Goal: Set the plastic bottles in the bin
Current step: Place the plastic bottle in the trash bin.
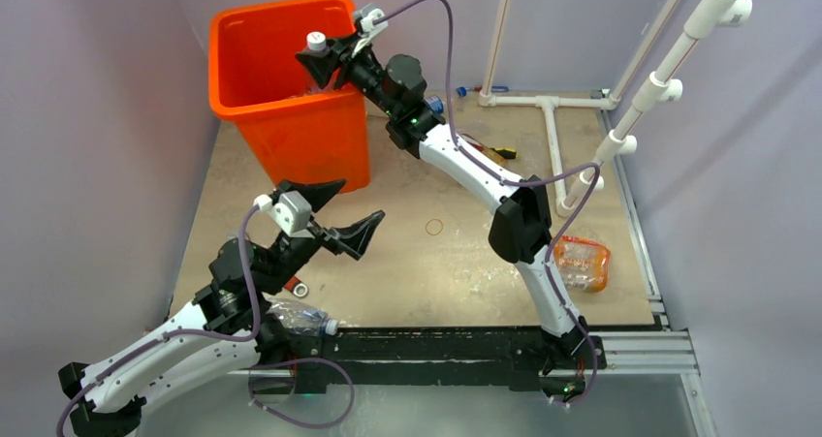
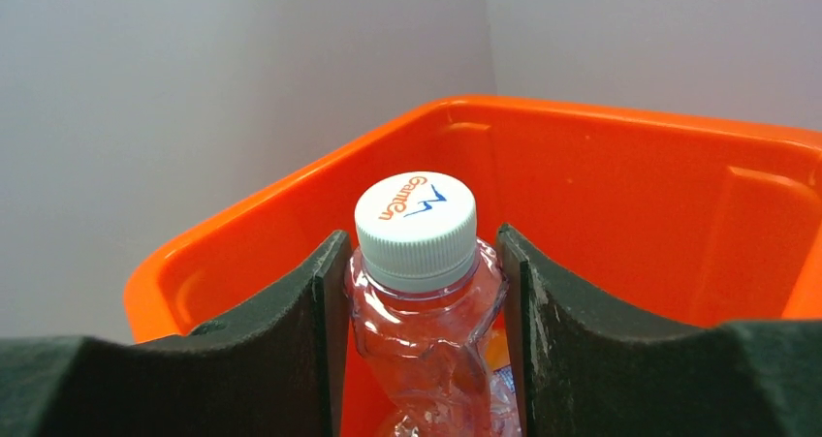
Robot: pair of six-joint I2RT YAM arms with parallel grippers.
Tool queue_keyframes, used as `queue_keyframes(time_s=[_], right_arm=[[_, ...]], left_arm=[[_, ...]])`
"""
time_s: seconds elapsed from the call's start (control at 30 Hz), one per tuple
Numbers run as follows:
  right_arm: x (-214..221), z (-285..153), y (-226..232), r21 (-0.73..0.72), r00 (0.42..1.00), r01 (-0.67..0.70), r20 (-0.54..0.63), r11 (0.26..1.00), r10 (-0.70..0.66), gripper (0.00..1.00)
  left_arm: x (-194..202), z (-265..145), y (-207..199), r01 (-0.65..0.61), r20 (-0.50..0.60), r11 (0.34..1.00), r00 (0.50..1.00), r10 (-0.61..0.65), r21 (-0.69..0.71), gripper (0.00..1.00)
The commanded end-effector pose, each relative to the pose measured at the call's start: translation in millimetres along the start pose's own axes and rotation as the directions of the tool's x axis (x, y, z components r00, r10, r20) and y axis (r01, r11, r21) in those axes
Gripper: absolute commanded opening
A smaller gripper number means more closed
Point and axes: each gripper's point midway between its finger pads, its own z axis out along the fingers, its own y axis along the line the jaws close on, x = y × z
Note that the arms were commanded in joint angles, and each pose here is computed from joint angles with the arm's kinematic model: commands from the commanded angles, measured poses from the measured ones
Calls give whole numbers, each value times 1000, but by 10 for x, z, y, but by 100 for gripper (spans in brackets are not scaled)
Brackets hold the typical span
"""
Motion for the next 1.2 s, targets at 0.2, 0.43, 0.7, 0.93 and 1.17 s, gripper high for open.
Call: queue_keyframes(time_s=[0.2, 0.43, 0.7, 0.93, 1.17], right_arm=[[-704, -30, 166, -20, 994, -18, 106, 1000, 20, 73], [-1152, -29, 310, -50, 987, -24, 159, 998, 31, 84], [-2109, -392, 665, -113, 954, -14, 295, 994, 47, 94], [-2375, -1392, 871, -74, 943, -23, 328, 997, 46, 95], [-1538, -2492, 649, 91, 985, -77, 158, 993, 62, 93]], left_arm=[[-75, -11, 78, -21, 20, 999, 1000, 22, -38, 95], [-69, -14, 100, -29, 15, 998, 999, 30, -49, 95], [23, 12, 202, -45, -16, 993, 999, 44, -106, 95], [76, 19, 359, -64, -53, 978, 997, 55, -196, 95], [23, -42, 467, -86, -40, 965, 996, 78, -249, 95]])
